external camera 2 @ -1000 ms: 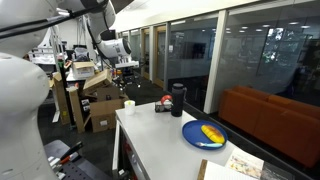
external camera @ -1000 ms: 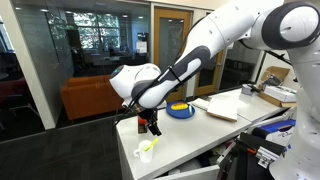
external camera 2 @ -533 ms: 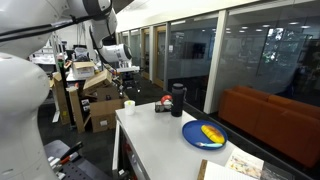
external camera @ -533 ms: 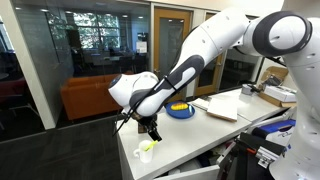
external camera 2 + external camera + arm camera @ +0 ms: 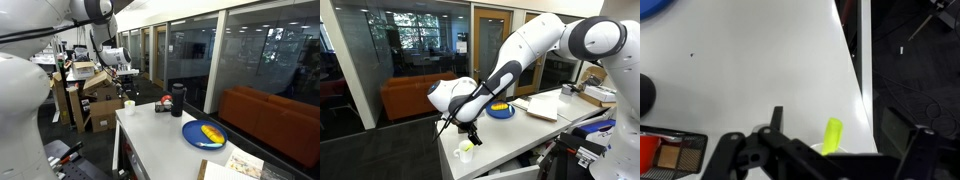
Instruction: Take the yellow marker out of the cup and put it on the table
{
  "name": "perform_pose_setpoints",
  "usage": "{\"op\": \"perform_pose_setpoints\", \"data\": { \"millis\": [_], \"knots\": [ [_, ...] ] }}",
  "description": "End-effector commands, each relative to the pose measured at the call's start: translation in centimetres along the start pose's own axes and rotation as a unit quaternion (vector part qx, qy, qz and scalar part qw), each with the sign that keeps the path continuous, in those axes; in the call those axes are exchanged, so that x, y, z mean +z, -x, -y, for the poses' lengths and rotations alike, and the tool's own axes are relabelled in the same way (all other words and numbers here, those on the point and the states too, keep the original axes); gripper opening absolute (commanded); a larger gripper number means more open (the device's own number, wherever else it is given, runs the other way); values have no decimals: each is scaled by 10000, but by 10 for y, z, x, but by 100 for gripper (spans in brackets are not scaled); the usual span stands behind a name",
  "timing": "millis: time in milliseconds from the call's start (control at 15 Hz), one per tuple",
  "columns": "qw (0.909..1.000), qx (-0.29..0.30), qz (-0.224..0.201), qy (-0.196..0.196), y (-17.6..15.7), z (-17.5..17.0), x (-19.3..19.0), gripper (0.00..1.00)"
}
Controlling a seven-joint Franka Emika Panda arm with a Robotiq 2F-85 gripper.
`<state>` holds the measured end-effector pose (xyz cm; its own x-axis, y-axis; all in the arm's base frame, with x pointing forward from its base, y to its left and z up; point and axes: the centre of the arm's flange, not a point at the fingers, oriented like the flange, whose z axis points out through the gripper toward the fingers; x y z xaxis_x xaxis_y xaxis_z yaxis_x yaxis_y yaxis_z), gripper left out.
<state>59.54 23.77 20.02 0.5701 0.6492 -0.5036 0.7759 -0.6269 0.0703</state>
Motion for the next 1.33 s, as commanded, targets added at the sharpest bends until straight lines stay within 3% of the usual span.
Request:
{"op": "perform_pose_setpoints", "data": {
  "millis": [0, 1267],
  "knots": [
    [9998, -162, 92, 68, -13, 0, 1, 100],
    [9992, -382, 104, 72, -26, 5, 23, 100]
  ]
}}
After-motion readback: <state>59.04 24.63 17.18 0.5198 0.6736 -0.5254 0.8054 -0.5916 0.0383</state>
